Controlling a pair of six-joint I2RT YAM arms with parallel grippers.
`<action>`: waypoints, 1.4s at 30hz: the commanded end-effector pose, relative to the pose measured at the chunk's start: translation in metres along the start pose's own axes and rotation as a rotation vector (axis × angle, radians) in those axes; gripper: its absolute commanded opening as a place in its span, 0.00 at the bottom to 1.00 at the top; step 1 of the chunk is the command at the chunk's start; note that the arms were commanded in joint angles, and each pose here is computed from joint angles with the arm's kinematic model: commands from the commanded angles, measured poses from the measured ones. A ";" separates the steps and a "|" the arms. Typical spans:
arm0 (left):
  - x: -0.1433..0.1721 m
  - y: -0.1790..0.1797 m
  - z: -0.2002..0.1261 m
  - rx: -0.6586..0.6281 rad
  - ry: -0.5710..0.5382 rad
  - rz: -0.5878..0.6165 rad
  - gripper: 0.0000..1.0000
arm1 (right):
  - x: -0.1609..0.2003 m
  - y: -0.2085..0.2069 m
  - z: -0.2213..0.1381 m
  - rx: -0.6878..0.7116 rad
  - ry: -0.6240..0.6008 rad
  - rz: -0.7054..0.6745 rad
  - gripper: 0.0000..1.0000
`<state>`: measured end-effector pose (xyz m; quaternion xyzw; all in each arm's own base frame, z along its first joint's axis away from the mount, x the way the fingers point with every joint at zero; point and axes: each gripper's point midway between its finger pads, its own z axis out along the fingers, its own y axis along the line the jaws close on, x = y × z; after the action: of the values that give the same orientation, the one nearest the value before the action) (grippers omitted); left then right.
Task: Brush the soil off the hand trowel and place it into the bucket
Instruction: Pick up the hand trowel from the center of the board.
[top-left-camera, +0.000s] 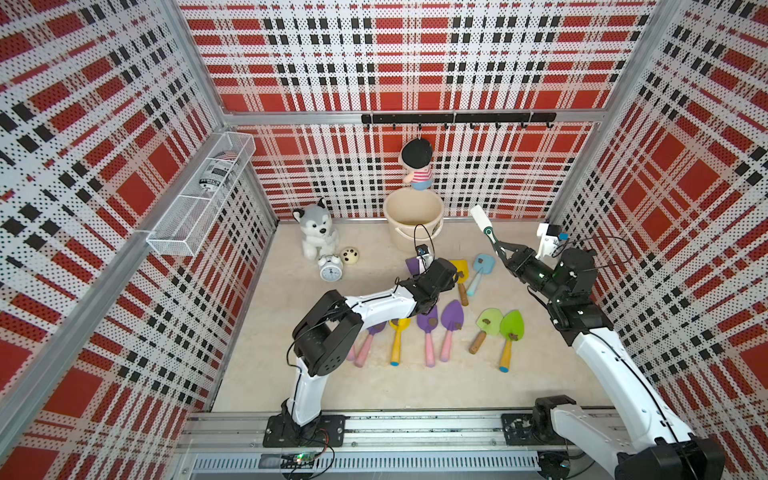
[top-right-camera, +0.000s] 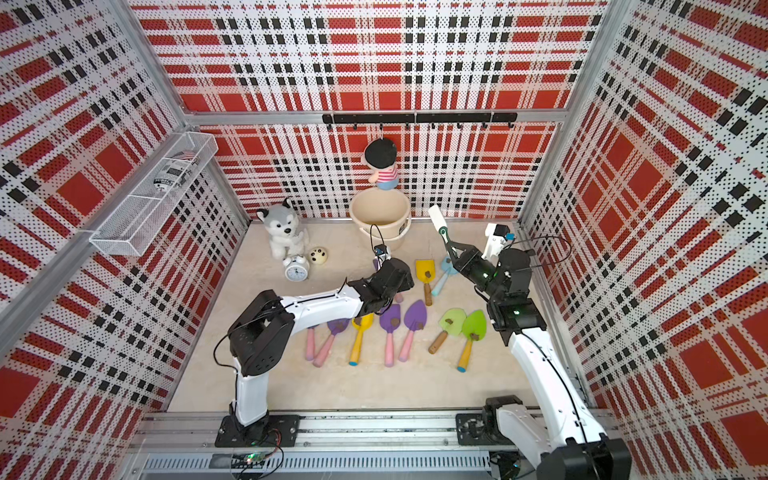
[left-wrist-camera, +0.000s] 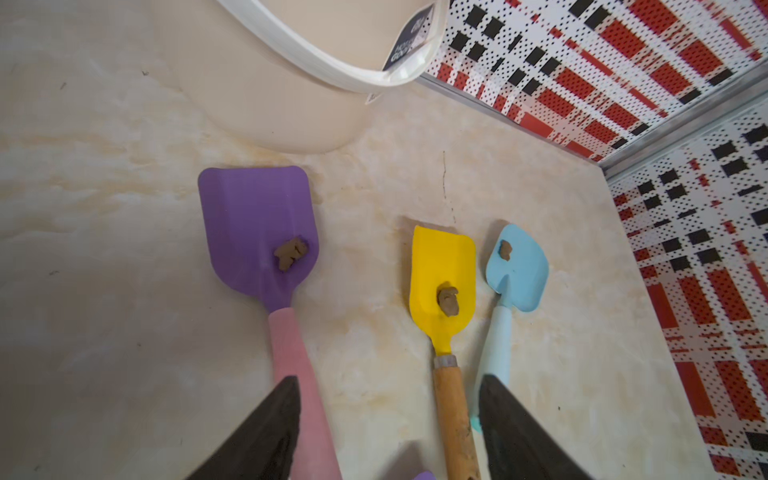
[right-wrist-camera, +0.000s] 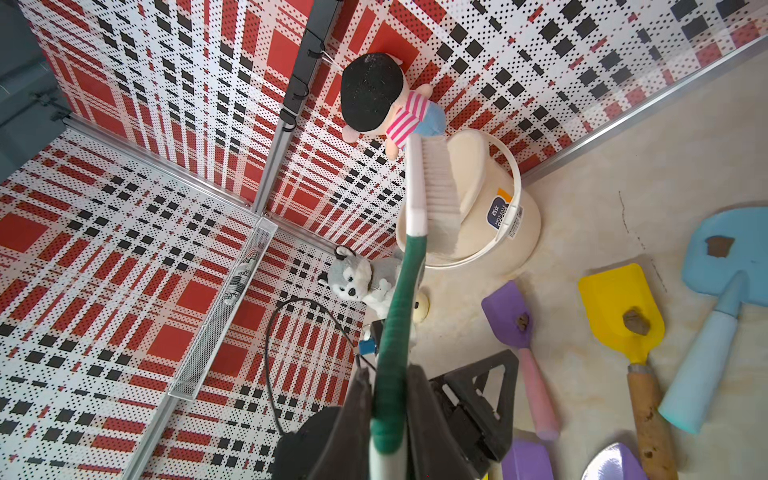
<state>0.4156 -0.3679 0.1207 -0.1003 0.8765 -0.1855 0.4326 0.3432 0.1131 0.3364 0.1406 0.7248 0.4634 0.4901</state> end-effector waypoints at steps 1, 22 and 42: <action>0.013 0.019 0.014 -0.107 0.010 0.023 0.67 | -0.003 0.000 -0.006 0.003 -0.019 -0.024 0.00; 0.063 0.051 0.057 -0.218 0.121 0.096 0.63 | -0.003 -0.002 -0.012 0.019 -0.028 -0.025 0.00; 0.064 0.068 0.058 -0.307 0.150 0.206 0.38 | -0.008 0.003 -0.017 0.013 -0.058 -0.017 0.00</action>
<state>0.4221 -0.3491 0.0253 -0.0688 0.9243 -0.0349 0.3738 0.3353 0.1058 0.3331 0.1531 0.7274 0.4506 0.4944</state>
